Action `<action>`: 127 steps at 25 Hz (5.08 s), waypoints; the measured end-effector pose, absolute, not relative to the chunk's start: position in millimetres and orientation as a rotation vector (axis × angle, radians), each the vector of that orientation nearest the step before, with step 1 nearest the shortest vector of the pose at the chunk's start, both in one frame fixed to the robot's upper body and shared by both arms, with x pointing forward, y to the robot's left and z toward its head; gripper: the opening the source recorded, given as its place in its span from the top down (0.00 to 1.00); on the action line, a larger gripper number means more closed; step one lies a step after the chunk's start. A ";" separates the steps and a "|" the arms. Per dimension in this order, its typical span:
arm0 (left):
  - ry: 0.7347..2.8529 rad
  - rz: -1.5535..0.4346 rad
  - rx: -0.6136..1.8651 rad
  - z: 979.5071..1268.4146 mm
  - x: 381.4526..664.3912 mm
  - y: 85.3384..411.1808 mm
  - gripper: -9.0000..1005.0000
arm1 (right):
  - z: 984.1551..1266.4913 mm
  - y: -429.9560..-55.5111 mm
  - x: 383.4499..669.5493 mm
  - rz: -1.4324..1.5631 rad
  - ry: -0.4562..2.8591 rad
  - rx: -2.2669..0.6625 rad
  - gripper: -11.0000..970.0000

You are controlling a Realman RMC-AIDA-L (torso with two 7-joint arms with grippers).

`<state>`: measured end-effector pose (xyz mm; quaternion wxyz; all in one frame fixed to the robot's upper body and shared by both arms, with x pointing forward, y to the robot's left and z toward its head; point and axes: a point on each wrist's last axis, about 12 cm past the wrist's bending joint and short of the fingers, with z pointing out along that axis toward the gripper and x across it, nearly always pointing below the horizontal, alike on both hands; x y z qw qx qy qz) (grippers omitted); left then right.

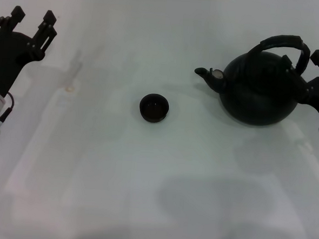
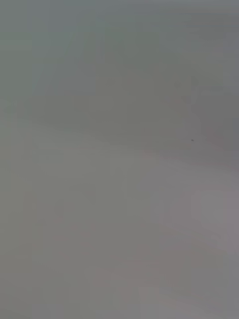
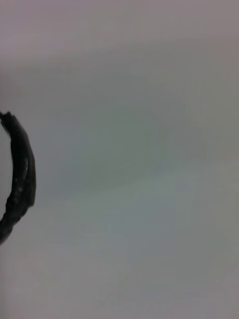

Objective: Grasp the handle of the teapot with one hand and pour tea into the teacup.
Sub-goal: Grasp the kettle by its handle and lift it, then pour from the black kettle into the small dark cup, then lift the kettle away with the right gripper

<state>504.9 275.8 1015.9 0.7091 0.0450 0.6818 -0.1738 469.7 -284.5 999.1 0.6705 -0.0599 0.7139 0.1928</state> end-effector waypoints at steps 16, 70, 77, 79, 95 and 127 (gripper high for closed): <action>1.524 -0.387 0.096 1013.0 499.8 277.5 0.28 | 994.5 -287.8 474.6 0.403 1.659 -0.099 0.26; 1.543 -0.423 0.061 1007.7 491.4 270.4 0.28 | 1032.2 -232.0 510.2 0.291 1.337 -0.622 0.83; 1.545 -0.443 0.038 1007.5 490.8 270.2 0.28 | 1033.6 -229.9 512.1 0.224 1.302 -0.678 0.85; 1.546 -0.443 0.034 1007.3 490.6 270.6 0.28 | 1033.8 -229.7 512.6 0.207 1.293 -0.692 0.85; 1.548 -0.442 0.039 1007.4 490.9 271.3 0.28 | 1036.3 -226.0 513.0 0.086 1.210 -0.798 0.86; 1.562 -0.436 0.038 1005.6 490.7 271.7 0.28 | 1036.8 -219.0 511.7 -0.045 1.120 -0.918 0.87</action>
